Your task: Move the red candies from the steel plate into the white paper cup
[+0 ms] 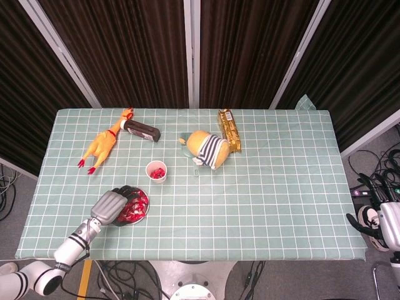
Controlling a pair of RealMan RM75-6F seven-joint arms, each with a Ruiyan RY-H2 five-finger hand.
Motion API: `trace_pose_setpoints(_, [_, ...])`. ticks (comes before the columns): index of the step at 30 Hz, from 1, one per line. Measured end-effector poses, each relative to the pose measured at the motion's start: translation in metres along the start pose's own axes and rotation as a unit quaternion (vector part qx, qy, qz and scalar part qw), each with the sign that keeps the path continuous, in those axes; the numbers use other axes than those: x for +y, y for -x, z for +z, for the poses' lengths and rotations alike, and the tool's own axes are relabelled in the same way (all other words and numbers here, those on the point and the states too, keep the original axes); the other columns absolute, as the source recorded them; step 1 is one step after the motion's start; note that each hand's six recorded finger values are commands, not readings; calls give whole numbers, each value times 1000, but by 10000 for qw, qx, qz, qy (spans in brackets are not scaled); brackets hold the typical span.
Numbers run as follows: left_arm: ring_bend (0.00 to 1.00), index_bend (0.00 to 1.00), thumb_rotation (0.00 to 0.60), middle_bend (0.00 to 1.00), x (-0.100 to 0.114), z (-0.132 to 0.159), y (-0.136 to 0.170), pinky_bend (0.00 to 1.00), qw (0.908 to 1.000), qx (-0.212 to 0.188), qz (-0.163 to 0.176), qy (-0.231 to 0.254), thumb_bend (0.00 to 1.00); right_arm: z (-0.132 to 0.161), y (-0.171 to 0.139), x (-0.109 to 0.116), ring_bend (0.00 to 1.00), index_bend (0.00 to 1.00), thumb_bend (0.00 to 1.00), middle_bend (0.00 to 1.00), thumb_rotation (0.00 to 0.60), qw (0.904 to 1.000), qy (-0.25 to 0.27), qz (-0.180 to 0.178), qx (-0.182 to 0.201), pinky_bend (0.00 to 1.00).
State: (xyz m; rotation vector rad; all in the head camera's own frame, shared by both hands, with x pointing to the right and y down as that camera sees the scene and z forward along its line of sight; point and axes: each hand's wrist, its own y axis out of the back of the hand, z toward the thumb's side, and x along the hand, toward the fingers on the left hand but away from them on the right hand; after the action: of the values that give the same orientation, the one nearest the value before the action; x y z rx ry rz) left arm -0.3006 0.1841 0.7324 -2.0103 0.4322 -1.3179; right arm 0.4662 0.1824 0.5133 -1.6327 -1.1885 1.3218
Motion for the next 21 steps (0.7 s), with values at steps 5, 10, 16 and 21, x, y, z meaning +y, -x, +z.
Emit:
trace_pose_setpoints(5, [158,356,600,260,-1,-2,-5,355,9999,15,-102,94,180,1,0,1,53,78,162,200,600,10000,-20,-8,-2,242])
trace_pose_setpoints(10, [179,389,600,280,-1,-3,-7,414,9998,12,-111,153,225,1,-1,1,53,79,161,201,600,10000,-29,-4,-13,243])
trace_pose_setpoints(16, [209,412,600,298,-4,-7,-8,481,9998,45,-130,153,253,1,0,1,53,79,162,201,600,10000,-30,4,-12,243])
trace_pose_setpoints(21, [248,452,600,337,-4,-9,-9,534,9998,63,-94,168,278,1,0,1,53,79,161,202,600,10000,-34,12,-15,243])
